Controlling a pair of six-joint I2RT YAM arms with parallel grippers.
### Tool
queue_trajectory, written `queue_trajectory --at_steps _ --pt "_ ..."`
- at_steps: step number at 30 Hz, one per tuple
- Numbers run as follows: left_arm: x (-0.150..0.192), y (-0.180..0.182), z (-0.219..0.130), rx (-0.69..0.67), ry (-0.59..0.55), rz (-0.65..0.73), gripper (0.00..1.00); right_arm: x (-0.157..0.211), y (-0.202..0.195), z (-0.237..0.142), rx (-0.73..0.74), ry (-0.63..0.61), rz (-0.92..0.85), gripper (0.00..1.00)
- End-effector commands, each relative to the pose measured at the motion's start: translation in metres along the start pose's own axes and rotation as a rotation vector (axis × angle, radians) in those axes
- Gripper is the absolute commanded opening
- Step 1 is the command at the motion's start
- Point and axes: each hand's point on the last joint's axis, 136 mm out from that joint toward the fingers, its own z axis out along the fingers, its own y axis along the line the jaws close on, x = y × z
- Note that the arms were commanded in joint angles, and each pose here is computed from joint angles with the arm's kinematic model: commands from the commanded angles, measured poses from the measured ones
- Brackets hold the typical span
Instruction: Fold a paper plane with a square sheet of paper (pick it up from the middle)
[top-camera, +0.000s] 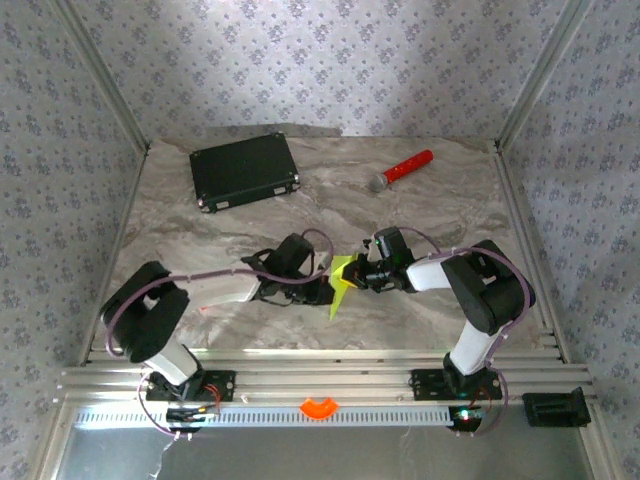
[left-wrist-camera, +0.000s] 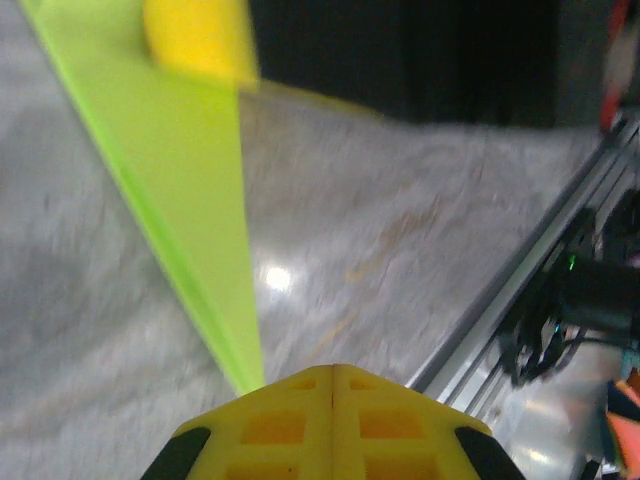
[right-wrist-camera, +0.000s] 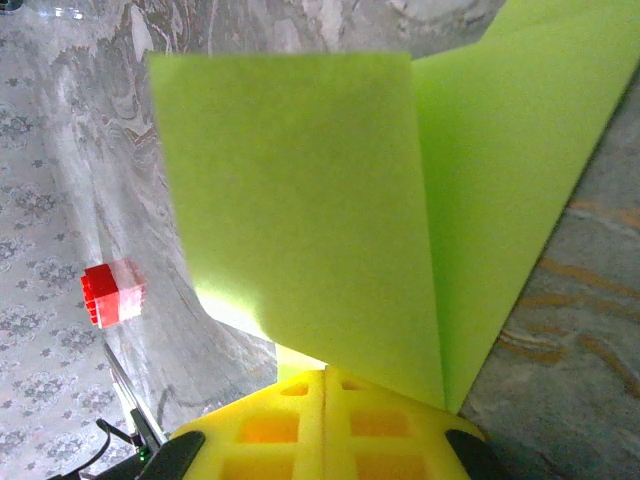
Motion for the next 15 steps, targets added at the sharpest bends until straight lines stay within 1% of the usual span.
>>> queue_trajectory --at_steps 1,4,7,11,15 --pt "-0.026 -0.009 0.014 0.031 -0.019 -0.011 0.04 0.021 -0.063 0.004 0.227 0.029 0.099 0.00" --pt "-0.032 0.001 0.030 0.003 -0.011 -0.039 0.04 0.021 -0.062 0.005 0.222 0.034 0.099 0.00" --pt "-0.023 0.017 0.042 -0.024 0.025 -0.067 0.04 0.021 -0.060 0.006 0.220 0.037 0.096 0.00" --pt "0.004 0.040 0.045 -0.069 0.081 -0.093 0.04 0.021 -0.061 0.006 0.222 0.037 0.098 0.00" --pt "0.034 0.053 0.037 -0.104 0.139 -0.071 0.04 0.022 -0.062 0.005 0.228 0.037 0.099 0.00"
